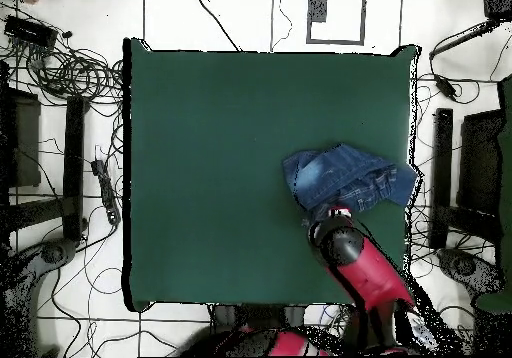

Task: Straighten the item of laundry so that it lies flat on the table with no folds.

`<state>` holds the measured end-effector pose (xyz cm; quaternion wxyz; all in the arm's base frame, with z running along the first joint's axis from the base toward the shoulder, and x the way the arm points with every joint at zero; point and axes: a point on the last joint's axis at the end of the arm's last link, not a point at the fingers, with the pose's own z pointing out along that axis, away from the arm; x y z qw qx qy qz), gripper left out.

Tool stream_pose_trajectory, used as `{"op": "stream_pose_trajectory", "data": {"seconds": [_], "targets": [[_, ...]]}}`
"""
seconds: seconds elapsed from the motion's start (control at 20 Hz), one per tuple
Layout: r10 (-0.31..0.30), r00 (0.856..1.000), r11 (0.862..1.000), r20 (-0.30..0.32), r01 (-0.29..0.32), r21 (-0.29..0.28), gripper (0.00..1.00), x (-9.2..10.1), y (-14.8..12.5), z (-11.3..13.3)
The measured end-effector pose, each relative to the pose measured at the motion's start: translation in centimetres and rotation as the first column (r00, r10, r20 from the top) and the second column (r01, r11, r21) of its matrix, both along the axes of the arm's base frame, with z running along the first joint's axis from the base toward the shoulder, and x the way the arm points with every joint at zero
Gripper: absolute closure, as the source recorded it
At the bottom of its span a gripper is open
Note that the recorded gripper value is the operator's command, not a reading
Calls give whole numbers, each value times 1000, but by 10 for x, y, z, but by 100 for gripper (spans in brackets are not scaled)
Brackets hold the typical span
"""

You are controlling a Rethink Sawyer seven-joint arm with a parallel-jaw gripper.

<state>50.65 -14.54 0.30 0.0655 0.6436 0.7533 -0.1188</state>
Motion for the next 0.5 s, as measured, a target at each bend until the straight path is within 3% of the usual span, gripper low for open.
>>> {"op": "stream_pose_trajectory", "data": {"seconds": [0.2, 0.5], "targets": [[61, 995, 998, -74, -62, -14, 100, 21, 16, 33], [34, 994, 999, -108, -35, -8, 100, 39, -6, 65]]}}
